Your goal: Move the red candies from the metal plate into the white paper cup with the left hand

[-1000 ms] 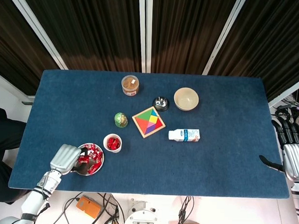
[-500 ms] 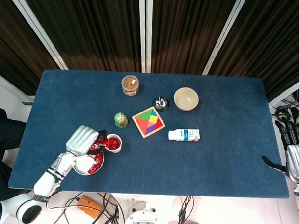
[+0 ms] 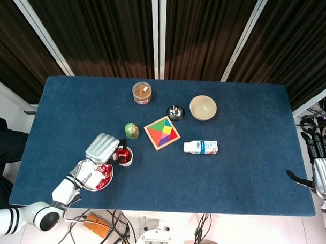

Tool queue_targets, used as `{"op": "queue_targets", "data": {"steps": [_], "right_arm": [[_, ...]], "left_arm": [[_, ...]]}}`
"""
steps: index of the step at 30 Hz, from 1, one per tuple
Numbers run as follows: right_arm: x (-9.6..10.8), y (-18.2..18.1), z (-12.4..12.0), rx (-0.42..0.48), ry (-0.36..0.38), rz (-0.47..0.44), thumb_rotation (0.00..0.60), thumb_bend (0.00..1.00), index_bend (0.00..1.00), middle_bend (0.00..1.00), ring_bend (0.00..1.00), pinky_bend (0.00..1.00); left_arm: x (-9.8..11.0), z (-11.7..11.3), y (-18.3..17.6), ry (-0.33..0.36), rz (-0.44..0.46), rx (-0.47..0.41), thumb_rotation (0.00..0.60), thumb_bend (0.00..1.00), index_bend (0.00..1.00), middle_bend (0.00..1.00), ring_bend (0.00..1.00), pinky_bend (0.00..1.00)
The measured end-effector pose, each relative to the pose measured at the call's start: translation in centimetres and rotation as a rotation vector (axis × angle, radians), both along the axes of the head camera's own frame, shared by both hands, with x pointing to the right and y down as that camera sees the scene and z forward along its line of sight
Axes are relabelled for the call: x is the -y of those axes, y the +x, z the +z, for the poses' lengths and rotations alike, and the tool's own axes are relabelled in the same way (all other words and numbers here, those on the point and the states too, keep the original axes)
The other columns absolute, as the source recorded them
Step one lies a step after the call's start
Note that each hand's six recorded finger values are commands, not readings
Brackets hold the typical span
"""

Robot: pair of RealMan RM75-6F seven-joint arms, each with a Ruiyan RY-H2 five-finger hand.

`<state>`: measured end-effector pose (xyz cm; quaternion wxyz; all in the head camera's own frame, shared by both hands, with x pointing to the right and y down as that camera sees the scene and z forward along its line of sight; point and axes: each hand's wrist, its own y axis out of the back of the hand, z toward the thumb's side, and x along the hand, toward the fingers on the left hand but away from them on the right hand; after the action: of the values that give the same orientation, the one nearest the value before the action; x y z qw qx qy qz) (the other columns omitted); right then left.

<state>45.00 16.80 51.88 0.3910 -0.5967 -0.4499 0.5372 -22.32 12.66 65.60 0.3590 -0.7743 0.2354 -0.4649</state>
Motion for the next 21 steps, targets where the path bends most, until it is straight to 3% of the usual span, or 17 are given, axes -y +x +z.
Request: {"op": "queue_targets", "data": {"steps": [15, 21], "right_arm": [[0.2, -0.3, 0.1, 0.004, 0.002, -0.008, 0.6, 0.24, 0.0, 0.03, 0.0, 0.09], [0.3, -0.4, -0.2, 0.003, 0.01, -0.012, 0.6, 0.24, 0.0, 0.03, 0.0, 0.09]], "left_arm": [[-0.2, -0.3, -0.7, 0.017, -0.025, 0.015, 0.6, 0.1, 0.38, 0.94, 0.95, 0.94], [-0.1, -1.6, -1.7, 0.054, -0.062, -0.008, 0.6, 0.1, 0.38, 0.94, 0.95, 0.94]]}}
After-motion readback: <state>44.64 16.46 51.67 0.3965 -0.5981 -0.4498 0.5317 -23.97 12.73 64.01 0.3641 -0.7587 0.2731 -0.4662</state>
